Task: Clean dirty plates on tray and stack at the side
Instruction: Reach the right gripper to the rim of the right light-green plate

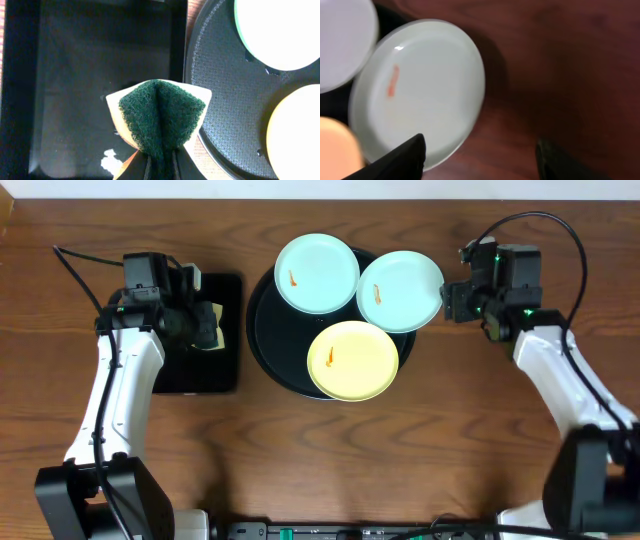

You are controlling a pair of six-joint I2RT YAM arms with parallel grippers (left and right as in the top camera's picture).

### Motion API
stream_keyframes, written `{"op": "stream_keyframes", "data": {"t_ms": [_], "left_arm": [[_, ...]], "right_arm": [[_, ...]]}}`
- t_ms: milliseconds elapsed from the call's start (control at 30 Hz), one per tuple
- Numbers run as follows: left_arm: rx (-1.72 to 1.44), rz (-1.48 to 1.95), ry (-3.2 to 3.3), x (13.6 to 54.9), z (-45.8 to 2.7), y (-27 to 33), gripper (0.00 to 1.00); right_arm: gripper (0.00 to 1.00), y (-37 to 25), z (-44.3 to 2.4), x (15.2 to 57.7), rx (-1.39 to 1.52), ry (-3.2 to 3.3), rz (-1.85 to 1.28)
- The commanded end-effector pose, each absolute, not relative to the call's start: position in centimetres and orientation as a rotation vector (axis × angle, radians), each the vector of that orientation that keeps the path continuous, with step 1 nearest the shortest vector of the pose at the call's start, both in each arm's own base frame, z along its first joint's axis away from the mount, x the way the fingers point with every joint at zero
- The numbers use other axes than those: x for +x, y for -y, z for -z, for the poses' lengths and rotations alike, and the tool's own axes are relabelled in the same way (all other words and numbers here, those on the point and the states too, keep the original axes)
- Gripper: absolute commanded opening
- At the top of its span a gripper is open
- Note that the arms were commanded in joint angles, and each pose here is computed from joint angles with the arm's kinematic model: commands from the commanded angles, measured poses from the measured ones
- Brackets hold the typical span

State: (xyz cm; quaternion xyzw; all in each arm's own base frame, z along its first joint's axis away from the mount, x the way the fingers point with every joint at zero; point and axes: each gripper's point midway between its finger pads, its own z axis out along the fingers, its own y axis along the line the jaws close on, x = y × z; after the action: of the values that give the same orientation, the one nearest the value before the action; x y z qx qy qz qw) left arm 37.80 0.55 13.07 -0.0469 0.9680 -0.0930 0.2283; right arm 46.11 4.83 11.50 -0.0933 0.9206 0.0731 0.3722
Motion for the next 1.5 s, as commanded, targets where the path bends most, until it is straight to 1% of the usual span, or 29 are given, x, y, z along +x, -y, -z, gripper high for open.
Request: {"op": "stream_keyframes", "data": {"t_ms": [0,67,100,200,233,333,367,500,600,800,833,900,933,1167,1300,1333,1400,1467], "left_arm": [[-0.131,0.265,-2.683,37.5,-12.4,-0.4,0.08],[-0.131,0.265,-2.683,37.6,-12.4,-0.4,0.08],[-0.131,0.265,-2.683,37.6,-12.4,-0.4,0.08],[-0.131,0.265,-2.683,37.6,-12.4,-0.4,0.08],[-0.131,0.265,-2.683,37.6,-12.4,-0.4,0.08],[-0.131,0.265,-2.683,37.5,-12.4,-0.4,0.08],[-0.131,0.265,-2.683,37.5,-12.4,-0.4,0.08],[-0.131,0.266,-2.684,37.5,-12.4,-0.4,0.08],[-0.13,0.265,-2.683,37.5,-12.4,-0.4,0.08],[-0.129,0.265,-2.679,37.6,-12.5,-0.4,0.08],[-0.129,0.265,-2.679,37.6,-12.5,-0.4,0.08],[-0.129,0.265,-2.679,37.6,-12.5,-0.4,0.08],[-0.129,0.265,-2.679,37.6,-12.5,-0.4,0.08],[-0.129,0.265,-2.679,37.6,-12.5,-0.4,0.08],[-0.13,0.265,-2.68,37.6,-12.4,-0.4,0.08],[-0.129,0.265,-2.682,37.6,-12.4,-0.4,0.08],[-0.13,0.266,-2.684,37.5,-12.4,-0.4,0.08],[-0.13,0.266,-2.683,37.5,-12.4,-0.4,0.08]], "right_arm": [[0.6,-6.0,-8.1,46.5,-0.308,-2.379,-0.357],[0.55,-6.5,-6.9,46.7,-0.32,-2.379,-0.419],[0.54,-6.5,-6.6,46.8,-0.32,-2.38,-0.427],[0.54,-6.6,-6.2,47.2,-0.321,-2.369,-0.431],[0.52,-6.8,-6.2,47.2,-0.317,-2.368,-0.444],[0.52,-7.5,-5.5,47.1,-0.329,-2.374,-0.485],[0.5,-7.5,-5.1,47.1,-0.327,-2.381,-0.477],[0.4,-7.4,-3.6,47.3,-0.321,-2.398,-0.474],[0.31,-7.4,-3.6,47.3,-0.32,-2.398,-0.473],[0.13,-7.3,-5.8,47.6,-0.326,-2.354,-0.456],[0.11,-7.2,-6.3,47.6,-0.326,-2.346,-0.449],[0.02,-6.9,-7.3,47.7,-0.32,-2.334,-0.422],[0.01,-6.7,-7.8,47.7,-0.314,-2.331,-0.398],[0.02,-5.8,-9.7,47.6,-0.319,-2.317,-0.27],[0.38,-6.0,-9.5,47.5,-0.324,-2.322,-0.273],[0.43,-6.0,-9.3,47.5,-0.325,-2.327,-0.273],[0.43,-5.9,-8.5,47.5,-0.344,-2.34,-0.267],[0.47,-5.9,-7.3,47.4,-0.381,-2.355,-0.257]]}}
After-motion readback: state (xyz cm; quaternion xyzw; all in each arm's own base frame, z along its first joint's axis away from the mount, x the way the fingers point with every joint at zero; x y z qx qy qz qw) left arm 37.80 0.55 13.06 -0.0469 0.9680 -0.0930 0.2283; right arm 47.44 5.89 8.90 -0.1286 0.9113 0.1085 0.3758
